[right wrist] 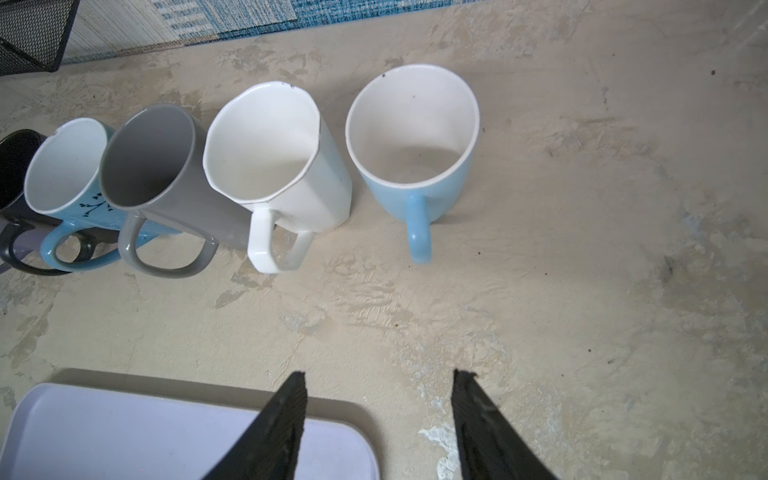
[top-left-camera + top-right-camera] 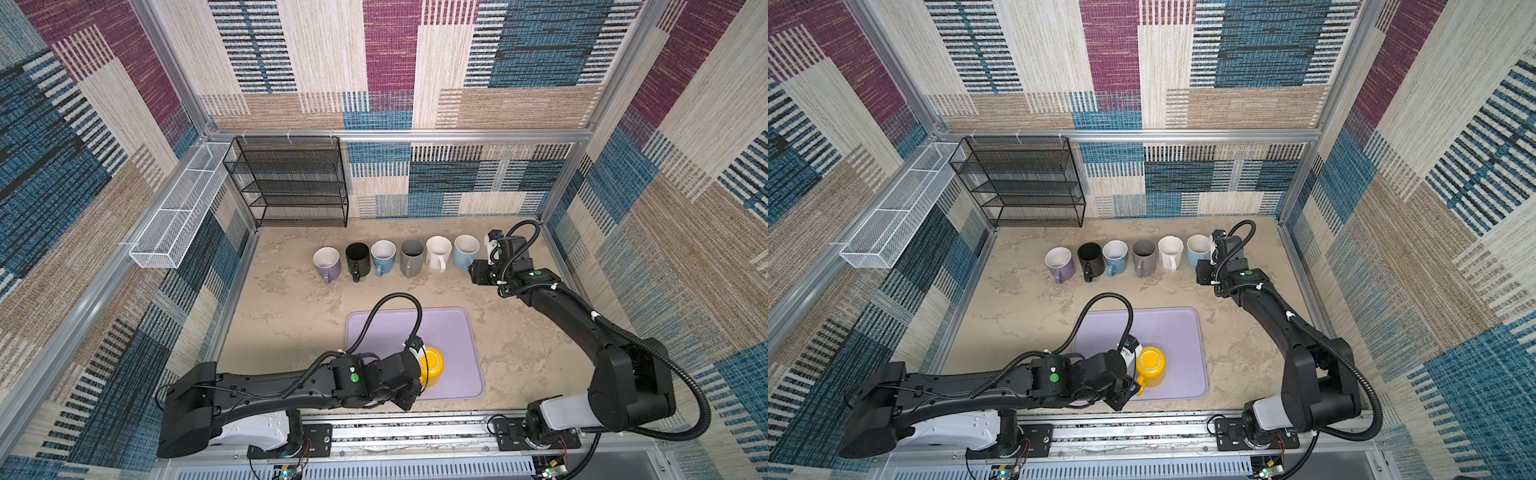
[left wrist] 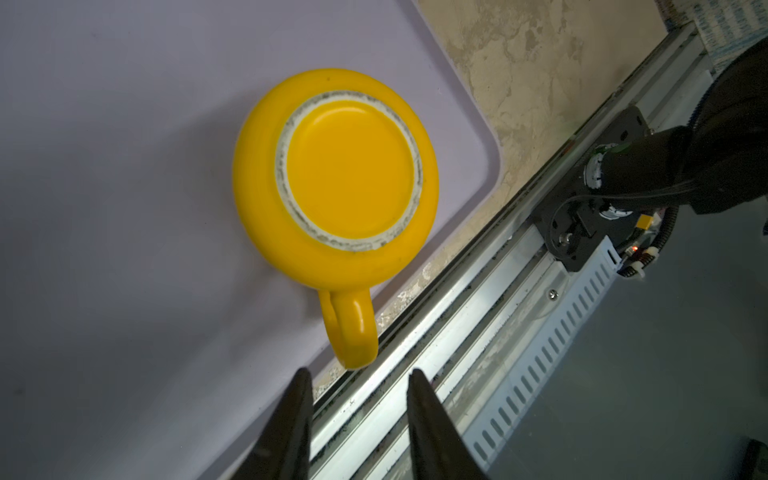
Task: Turn the mug right side up
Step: 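Lower the left gripper onto the yellow mug's base and close it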
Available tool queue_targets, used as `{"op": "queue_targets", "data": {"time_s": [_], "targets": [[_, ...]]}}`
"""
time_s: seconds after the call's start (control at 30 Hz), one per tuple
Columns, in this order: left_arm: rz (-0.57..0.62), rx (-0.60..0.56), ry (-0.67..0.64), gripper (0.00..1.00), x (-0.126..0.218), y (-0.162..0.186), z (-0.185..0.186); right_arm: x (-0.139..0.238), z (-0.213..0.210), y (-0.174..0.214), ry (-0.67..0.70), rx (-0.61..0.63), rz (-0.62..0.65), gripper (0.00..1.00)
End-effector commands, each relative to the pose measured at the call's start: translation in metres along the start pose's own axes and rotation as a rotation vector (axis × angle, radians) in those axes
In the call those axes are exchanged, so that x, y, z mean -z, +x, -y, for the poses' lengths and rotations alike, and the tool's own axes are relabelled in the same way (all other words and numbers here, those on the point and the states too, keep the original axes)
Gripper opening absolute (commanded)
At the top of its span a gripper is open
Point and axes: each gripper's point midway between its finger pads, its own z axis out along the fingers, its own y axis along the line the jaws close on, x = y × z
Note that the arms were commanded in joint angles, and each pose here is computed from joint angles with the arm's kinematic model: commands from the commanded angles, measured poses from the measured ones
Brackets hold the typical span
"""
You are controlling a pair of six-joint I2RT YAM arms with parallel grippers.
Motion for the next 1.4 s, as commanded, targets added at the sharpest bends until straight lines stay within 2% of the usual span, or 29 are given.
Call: {"op": "queue_targets", "data": {"time_s": [0.0,0.43,0.77,1.37], "targets": [[-0.002,0.016,-0.082,0.35,-0.002,0.0,-0.01,0.002,-0.001,-0.007,-0.003,-0.007,0.03,0.59],[-0.073,-0.025,-0.129,0.33,-0.022,0.002,-0.004,0.004,0.001,-0.005,0.005,-0.006,0.029,0.59],[-0.147,-0.05,-0.215,0.31,-0.029,0.008,-0.012,0.007,0.001,-0.006,0.009,-0.003,0.032,0.59],[-0.192,-0.096,-0.28,0.24,-0.042,0.003,-0.011,0.008,0.0,-0.005,0.004,-0.001,0.031,0.59]]}}
